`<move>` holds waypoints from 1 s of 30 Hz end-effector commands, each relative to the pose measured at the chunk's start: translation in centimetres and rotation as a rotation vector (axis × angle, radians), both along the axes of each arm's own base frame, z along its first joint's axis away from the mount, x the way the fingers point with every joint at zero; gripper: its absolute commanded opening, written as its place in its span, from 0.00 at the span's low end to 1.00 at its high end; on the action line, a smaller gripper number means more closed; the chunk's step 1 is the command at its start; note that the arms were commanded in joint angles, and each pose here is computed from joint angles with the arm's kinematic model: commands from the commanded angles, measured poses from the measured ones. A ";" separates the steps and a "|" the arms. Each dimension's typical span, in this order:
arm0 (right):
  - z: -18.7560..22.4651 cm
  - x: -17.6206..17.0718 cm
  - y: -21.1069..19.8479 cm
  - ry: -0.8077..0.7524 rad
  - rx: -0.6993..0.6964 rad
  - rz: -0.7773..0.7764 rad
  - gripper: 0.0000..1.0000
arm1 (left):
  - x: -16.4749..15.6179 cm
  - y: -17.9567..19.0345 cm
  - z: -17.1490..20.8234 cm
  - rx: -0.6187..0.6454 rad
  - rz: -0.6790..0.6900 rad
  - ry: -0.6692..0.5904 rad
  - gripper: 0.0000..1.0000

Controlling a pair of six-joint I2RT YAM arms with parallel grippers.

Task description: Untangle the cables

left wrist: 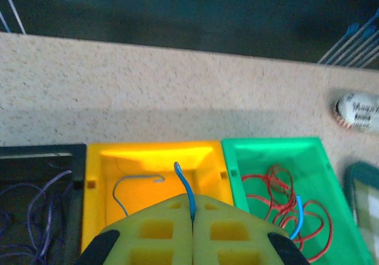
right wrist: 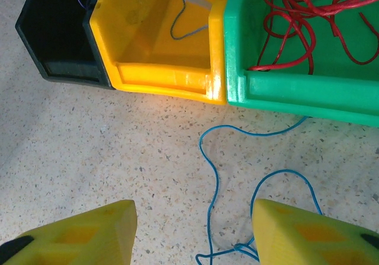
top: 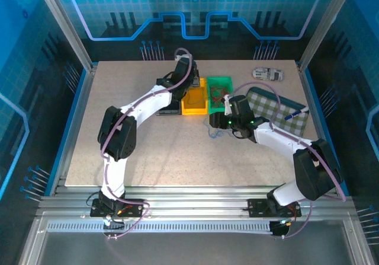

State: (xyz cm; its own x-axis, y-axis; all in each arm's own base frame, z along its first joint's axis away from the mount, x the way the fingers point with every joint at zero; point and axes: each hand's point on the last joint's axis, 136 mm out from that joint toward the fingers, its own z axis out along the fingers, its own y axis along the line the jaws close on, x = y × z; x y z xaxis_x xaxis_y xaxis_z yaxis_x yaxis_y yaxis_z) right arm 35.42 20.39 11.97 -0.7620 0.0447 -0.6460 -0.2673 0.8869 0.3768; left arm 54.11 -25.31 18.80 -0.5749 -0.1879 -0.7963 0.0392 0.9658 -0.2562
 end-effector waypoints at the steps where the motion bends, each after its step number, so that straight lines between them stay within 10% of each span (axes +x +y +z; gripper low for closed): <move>1: -0.1 0.2 -0.5 0.001 -0.010 -0.025 0.54 | -0.7 1.5 -3.8 0.159 0.020 0.121 0.00; 15: 0.3 0.1 -0.8 -0.007 -0.012 -0.025 0.54 | -0.5 0.1 -7.8 0.208 0.004 0.218 0.00; 19: 0.5 0.0 -0.8 -0.011 -0.016 -0.018 0.54 | 0.1 -0.5 -7.2 0.194 -0.002 0.209 0.14; 23: 0.7 0.0 -0.9 -0.013 -0.018 -0.017 0.54 | 0.8 -0.8 -5.2 0.176 -0.004 0.166 0.48; 30: 0.2 -0.2 -0.7 0.005 -0.015 -0.007 0.54 | 0.7 -0.2 0.3 0.117 0.032 0.047 0.53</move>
